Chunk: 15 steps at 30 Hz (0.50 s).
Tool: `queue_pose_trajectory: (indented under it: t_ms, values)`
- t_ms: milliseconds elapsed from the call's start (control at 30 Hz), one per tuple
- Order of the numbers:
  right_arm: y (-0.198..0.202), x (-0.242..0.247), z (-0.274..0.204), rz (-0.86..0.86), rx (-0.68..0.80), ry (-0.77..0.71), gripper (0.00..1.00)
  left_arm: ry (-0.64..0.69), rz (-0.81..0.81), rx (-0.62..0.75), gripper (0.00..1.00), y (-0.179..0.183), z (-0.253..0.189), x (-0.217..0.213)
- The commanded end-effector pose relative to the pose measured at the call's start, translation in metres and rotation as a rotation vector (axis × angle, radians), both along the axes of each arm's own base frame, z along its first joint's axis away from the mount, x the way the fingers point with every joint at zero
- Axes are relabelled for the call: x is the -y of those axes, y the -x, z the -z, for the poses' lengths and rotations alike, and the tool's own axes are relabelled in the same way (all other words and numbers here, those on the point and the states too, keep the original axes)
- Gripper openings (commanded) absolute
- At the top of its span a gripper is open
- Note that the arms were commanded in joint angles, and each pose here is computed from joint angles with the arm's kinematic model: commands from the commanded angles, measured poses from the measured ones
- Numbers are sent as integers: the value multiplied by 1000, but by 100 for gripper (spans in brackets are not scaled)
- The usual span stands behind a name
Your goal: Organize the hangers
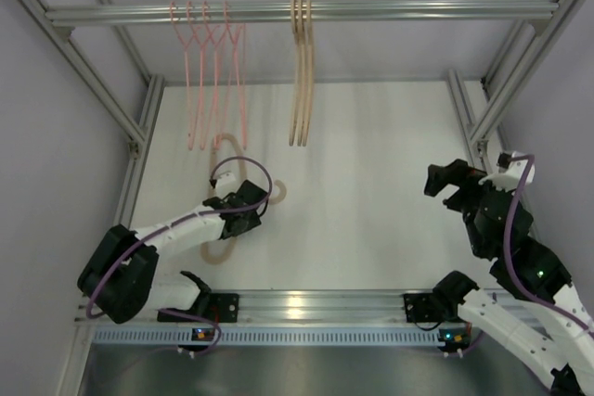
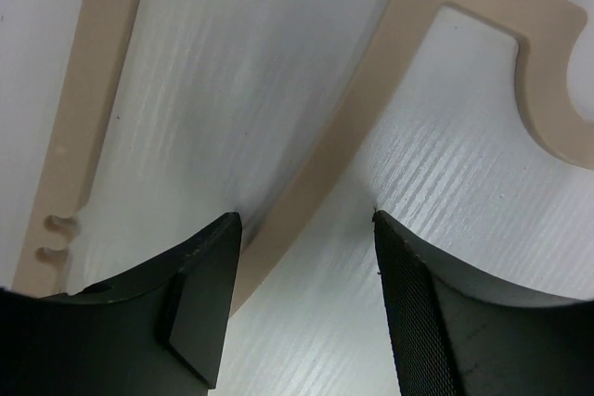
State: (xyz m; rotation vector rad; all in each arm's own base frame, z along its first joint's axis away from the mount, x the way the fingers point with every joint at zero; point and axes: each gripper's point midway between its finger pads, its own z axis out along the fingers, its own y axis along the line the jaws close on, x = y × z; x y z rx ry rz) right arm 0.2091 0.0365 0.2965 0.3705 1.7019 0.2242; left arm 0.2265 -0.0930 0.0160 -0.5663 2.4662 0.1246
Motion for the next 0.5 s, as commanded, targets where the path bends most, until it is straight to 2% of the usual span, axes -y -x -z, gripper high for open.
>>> queue_pose_trajectory:
  t_ms: [0, 200, 233, 300, 333, 467]
  values:
    - [0, 2, -8, 3, 33, -23, 99, 47, 28, -31, 64, 2, 12, 5]
    - [2, 3, -10, 3, 37, -24, 99, 100, 31, -80, 56, 16, 33, 5]
    - [2, 4, -10, 5, 38, -25, 100, 106, 38, -79, 49, 15, 32, 7]
    - [3, 3, -11, 0, 39, -28, 99, 121, 43, -87, 43, 18, 33, 9]
    - [3, 3, -11, 1, 39, -31, 100, 134, 60, -102, 37, 20, 34, 12]
    - [3, 2, -12, -4, 41, -42, 99, 157, 73, -118, 26, 25, 35, 16]
